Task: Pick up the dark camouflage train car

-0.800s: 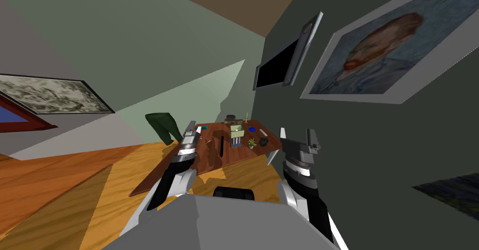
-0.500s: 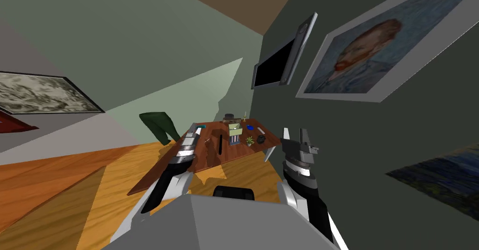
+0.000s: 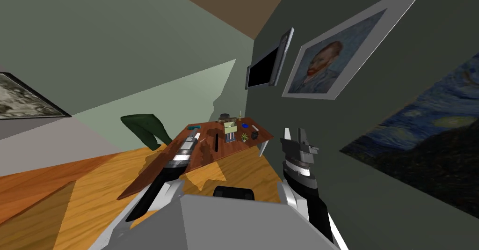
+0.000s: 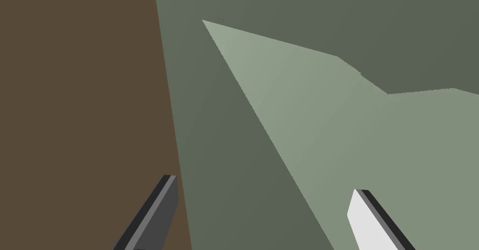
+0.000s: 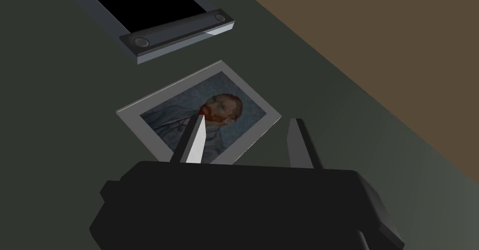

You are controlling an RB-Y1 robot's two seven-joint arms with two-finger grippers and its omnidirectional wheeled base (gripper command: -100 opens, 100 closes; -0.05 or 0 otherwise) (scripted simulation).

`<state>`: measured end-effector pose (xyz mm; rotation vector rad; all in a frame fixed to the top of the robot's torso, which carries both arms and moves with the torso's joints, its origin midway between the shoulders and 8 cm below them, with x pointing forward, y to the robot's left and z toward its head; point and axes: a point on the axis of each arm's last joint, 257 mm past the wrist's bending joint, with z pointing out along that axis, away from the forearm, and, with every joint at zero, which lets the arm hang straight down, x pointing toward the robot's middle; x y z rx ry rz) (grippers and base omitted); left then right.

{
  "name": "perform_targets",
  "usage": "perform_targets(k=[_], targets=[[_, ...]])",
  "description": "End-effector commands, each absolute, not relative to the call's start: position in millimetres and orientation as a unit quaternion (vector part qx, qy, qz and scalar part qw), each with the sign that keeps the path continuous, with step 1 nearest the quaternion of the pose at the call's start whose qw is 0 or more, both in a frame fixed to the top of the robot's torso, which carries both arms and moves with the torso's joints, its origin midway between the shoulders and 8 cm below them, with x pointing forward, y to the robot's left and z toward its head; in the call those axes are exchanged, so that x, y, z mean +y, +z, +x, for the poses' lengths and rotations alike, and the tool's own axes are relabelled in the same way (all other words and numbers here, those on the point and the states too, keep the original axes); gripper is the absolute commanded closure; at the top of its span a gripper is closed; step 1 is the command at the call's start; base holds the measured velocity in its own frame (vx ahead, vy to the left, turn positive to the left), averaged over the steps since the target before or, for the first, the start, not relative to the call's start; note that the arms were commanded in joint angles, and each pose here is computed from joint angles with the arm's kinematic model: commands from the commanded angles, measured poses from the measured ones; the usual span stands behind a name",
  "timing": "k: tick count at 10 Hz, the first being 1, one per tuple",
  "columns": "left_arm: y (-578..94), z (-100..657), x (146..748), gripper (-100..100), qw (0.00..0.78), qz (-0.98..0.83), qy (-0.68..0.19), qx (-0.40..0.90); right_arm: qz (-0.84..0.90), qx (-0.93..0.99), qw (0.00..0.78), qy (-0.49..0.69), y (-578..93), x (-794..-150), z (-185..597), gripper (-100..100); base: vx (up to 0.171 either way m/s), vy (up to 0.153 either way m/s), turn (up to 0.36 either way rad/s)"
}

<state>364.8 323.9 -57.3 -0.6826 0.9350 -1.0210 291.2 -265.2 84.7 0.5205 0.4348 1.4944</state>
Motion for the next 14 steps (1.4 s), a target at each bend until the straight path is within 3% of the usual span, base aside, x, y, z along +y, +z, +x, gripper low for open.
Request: perform_targets(k=[1,14], targets=[[-84.8,364.0,335.6,-100,0.701,-0.324,-0.448,0.451,0.232,0.194,0.682,0.666,84.7,-265.2,291.2,0,-0.088,-0.038,-0.358],[-208.2,344.3,397.6,-100,0.602,-0.389,-0.373,0.590,0.232,0.194,0.682,0.666,84.7,-265.3,291.2,0,-0.044,-0.020,-0.190]])
